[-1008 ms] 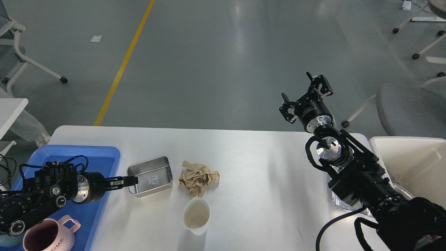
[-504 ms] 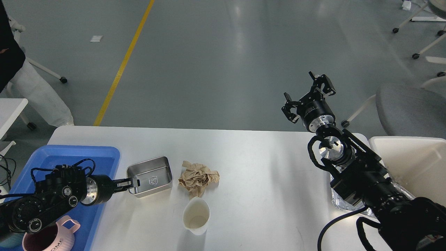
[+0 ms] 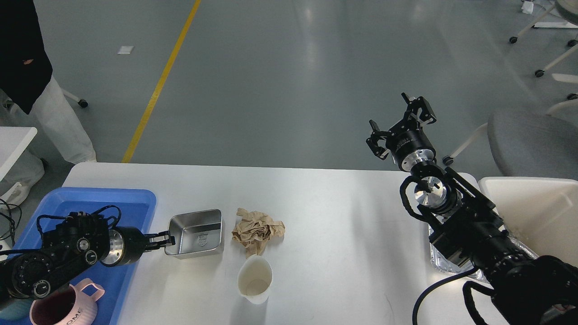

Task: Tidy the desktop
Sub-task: 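Grasp the steel tray's rim with the left gripper, then lift the steel tray and carry it over the blue bin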

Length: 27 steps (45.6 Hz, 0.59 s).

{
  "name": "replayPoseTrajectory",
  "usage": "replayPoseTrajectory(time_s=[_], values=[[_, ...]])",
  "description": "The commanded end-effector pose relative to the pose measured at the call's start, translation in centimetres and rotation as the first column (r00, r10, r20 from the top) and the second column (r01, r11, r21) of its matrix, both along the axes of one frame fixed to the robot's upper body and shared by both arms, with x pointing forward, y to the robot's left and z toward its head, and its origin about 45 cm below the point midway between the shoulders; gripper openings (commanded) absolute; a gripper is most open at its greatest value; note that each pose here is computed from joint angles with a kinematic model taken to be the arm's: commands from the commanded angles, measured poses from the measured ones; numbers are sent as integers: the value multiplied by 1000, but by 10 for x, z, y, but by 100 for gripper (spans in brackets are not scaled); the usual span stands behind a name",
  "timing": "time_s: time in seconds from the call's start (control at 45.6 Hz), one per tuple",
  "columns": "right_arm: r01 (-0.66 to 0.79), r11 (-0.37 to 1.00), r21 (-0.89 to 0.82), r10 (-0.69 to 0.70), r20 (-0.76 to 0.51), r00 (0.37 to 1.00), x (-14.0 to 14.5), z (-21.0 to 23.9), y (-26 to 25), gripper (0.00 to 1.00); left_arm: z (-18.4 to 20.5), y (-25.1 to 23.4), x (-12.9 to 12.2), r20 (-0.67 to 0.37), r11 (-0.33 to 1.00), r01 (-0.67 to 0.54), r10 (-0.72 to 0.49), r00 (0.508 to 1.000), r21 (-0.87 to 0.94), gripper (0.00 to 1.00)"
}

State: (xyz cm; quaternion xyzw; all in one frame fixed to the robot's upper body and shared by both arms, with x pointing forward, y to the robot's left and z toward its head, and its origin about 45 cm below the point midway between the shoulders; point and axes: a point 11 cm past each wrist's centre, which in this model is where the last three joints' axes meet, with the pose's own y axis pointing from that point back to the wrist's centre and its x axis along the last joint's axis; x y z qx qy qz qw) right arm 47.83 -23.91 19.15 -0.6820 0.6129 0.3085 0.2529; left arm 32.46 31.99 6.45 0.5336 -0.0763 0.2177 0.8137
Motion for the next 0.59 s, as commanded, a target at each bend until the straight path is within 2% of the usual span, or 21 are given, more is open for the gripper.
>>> replayPoseTrajectory(time_s=[0.0, 0.197, 0.263, 0.416, 0.57], values=[[1, 1000, -1, -1, 0, 1000, 0, 0, -1, 100, 0, 0, 0, -1, 1000, 4, -4, 1000, -4, 0], [1, 1000, -2, -1, 2, 1000, 0, 1, -1, 100, 7, -1, 1, -10, 999, 30, -30, 999, -26, 0], [1, 1000, -2, -1, 2, 1000, 0, 1, -1, 100, 15, 12, 0, -36, 999, 38, -39, 999, -22, 0], [0, 1000, -1, 0, 3, 1000, 0, 1, -1, 100, 52, 35, 9, -39, 998, 59, -60, 997, -31, 0], [-3, 1000, 1, 3, 6, 1000, 0, 2, 1, 100, 98, 57, 7, -21, 995, 90, -90, 996, -32, 0]])
